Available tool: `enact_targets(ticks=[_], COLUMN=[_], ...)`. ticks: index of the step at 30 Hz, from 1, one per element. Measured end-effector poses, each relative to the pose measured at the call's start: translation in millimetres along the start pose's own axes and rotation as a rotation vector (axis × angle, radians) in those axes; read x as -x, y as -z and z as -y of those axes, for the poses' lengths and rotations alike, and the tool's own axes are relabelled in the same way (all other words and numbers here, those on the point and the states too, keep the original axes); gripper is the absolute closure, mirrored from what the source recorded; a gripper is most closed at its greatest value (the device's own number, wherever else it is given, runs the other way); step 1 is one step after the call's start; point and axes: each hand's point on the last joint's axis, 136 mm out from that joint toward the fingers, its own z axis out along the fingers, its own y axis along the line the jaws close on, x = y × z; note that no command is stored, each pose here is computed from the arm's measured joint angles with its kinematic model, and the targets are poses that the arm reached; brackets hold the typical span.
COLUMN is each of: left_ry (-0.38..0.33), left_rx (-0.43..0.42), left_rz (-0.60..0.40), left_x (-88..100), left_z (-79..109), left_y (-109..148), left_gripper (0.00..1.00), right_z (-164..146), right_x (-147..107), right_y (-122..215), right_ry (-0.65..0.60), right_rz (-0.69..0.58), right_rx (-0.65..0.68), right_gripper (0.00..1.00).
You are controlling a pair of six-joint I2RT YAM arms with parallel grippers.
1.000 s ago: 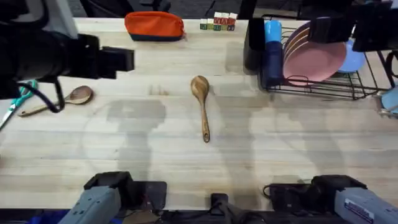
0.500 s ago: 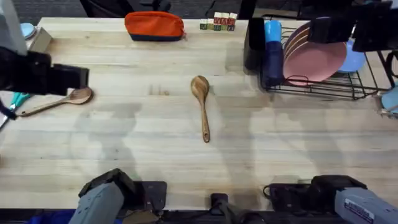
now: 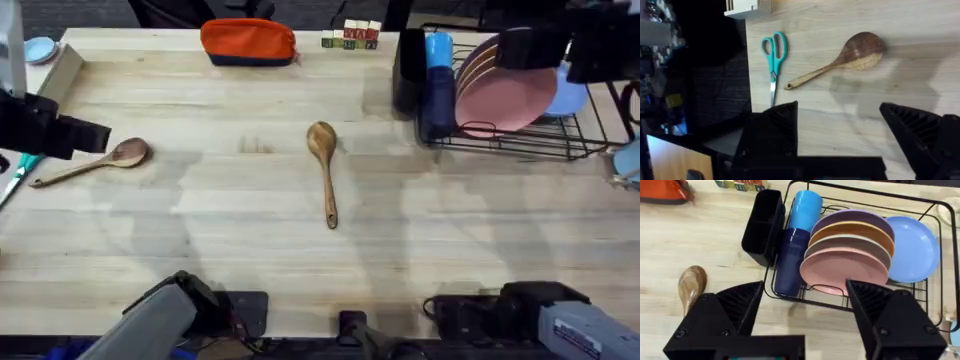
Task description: Pick up the spoon on the table one by one and put them onto the rack
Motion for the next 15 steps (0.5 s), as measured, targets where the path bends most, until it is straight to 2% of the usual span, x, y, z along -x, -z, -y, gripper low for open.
enact_targets(ticks=[10,15], left_ry=[-0.115,-0.141], left_rx=[0.004,-0.054], left_rz=[-0.035,-0.054], left_x=[-0.2,-10.6], left_z=[-14.7,-14.5], left_y=[-36.1,-58.7], left_gripper=[0.004,0.004], right_z=[-0.1,-0.1], right_x=[-2.1,-2.2], right_y=[0.0,0.0], right_ry=[0.000,0.000], right_rz=[-0.008,-0.009], right_rx=[0.000,0.000], right_gripper=[0.009,0.009])
